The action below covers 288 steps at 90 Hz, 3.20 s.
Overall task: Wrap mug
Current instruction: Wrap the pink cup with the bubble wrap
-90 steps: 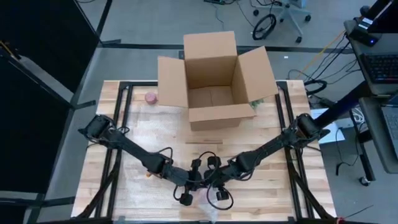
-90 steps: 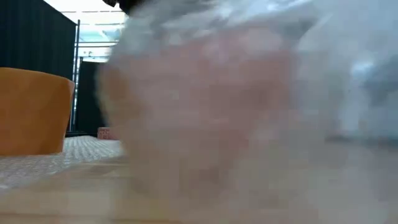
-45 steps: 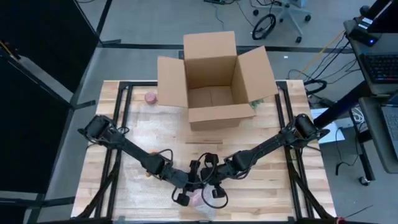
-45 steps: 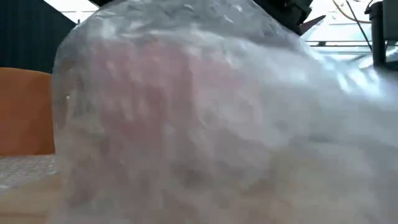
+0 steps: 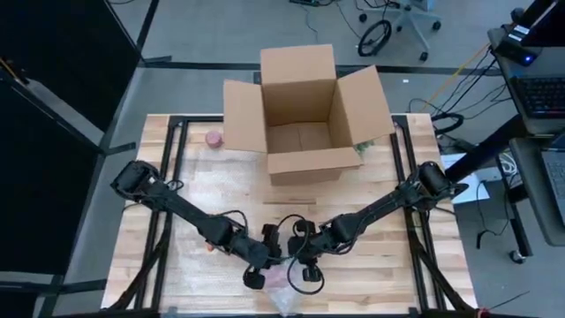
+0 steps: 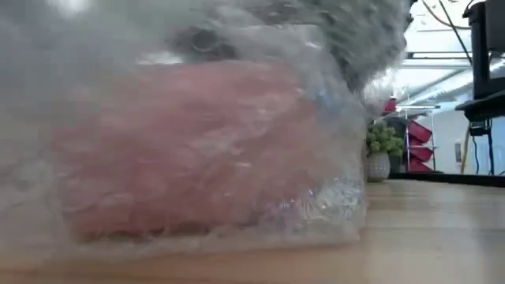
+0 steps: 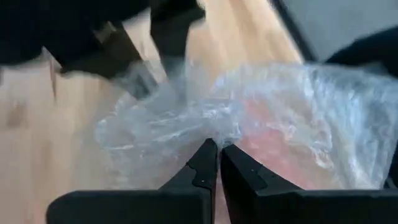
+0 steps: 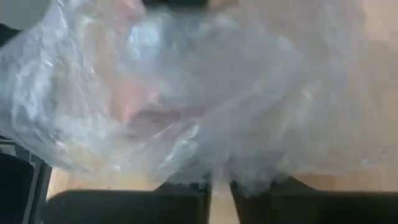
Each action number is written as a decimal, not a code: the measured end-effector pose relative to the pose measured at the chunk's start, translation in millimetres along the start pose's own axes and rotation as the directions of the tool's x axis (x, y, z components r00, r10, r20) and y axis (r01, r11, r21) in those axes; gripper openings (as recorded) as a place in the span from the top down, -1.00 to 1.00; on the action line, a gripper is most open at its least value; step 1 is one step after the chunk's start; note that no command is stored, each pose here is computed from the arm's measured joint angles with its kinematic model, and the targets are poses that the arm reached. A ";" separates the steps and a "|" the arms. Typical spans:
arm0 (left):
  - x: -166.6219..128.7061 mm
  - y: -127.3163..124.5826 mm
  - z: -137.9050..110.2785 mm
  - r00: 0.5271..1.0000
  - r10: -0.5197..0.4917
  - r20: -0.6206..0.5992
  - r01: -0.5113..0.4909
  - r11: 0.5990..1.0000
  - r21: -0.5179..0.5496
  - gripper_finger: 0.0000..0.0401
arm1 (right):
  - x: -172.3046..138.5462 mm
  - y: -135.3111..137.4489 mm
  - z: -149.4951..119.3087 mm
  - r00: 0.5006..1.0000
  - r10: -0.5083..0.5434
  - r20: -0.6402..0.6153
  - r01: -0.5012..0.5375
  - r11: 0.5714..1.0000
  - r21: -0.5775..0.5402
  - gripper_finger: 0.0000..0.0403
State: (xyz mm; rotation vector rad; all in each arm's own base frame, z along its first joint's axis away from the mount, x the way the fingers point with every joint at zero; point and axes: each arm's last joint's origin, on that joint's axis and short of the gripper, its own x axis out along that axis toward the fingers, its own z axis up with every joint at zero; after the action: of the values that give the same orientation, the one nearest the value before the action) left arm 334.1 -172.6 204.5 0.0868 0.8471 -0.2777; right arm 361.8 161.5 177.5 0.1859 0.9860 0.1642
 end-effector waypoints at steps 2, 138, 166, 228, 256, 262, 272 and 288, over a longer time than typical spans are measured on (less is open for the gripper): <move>-2.0 0.4 1.3 1.000 0.004 -0.023 -0.004 1.000 0.002 0.91 | 0.0 -0.6 0.4 1.000 -0.001 0.001 0.001 1.000 -0.001 0.67; -14.3 -83.2 -68.3 0.983 -0.120 -0.140 0.068 0.941 -0.331 0.72 | 39.8 11.4 6.1 0.952 0.132 0.275 -0.064 0.968 -0.244 0.13; 47.8 -55.1 -69.9 0.994 -0.072 -0.087 0.047 0.964 -0.261 0.72 | 40.2 20.1 4.8 0.941 0.165 0.297 -0.075 0.953 -0.294 0.13; 63.9 55.9 -26.0 0.987 0.120 0.106 -0.104 0.983 -0.149 0.72 | -31.5 18.1 28.1 0.953 -0.186 -0.239 0.089 0.927 -0.365 0.39; 27.8 42.1 -39.0 0.983 0.114 -0.143 -0.132 0.983 -0.130 0.72 | -24.3 9.8 29.6 0.957 -0.170 -0.234 0.093 0.947 -0.308 0.01; 15.0 36.1 -36.2 0.982 0.133 -0.137 -0.149 0.982 -0.114 0.72 | -23.5 11.7 31.5 0.966 -0.135 -0.222 0.067 0.955 -0.290 -0.08; -2.9 28.6 -33.9 0.977 0.164 -0.135 -0.180 0.978 -0.109 0.72 | -30.7 14.6 36.0 0.962 -0.107 -0.250 0.036 0.962 -0.271 -0.16; -12.3 23.9 -33.9 0.968 0.214 -0.129 -0.225 0.971 -0.085 0.72 | -57.9 35.0 57.3 0.976 -0.065 -0.206 0.009 0.966 -0.260 -0.18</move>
State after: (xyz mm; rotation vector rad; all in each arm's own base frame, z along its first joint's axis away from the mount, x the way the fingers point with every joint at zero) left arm 308.4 -140.8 190.5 0.1049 0.9603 -0.0217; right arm 376.6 178.1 263.3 -0.0916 1.1701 0.2807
